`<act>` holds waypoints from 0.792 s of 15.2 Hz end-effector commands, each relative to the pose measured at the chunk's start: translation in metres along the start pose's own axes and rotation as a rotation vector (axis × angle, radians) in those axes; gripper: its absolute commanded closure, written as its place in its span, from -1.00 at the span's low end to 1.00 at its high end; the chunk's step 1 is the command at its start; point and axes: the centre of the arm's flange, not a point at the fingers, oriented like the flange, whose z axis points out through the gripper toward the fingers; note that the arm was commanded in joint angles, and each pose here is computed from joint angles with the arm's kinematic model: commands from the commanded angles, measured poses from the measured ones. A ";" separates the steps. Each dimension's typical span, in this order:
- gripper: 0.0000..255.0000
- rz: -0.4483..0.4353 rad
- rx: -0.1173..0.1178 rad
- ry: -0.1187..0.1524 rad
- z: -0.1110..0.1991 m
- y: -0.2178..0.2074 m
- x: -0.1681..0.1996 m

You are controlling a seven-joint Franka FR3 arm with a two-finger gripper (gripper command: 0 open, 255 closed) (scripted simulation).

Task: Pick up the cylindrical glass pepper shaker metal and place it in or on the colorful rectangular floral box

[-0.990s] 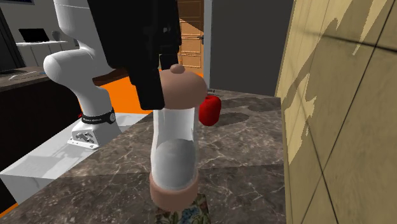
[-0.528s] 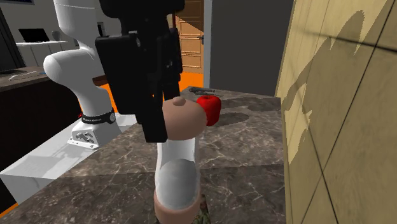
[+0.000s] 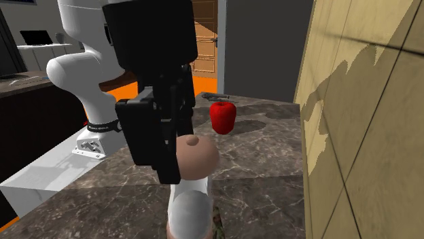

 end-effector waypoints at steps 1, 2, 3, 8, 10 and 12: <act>1.00 0.000 0.000 0.000 0.011 0.000 0.000; 1.00 0.000 0.000 0.000 0.017 0.000 -0.001; 1.00 0.000 0.000 0.000 0.022 0.001 -0.001; 1.00 0.000 0.000 0.000 0.036 0.001 -0.002; 1.00 0.000 0.000 0.000 0.036 0.001 -0.002; 1.00 0.000 0.000 0.000 0.036 0.001 -0.002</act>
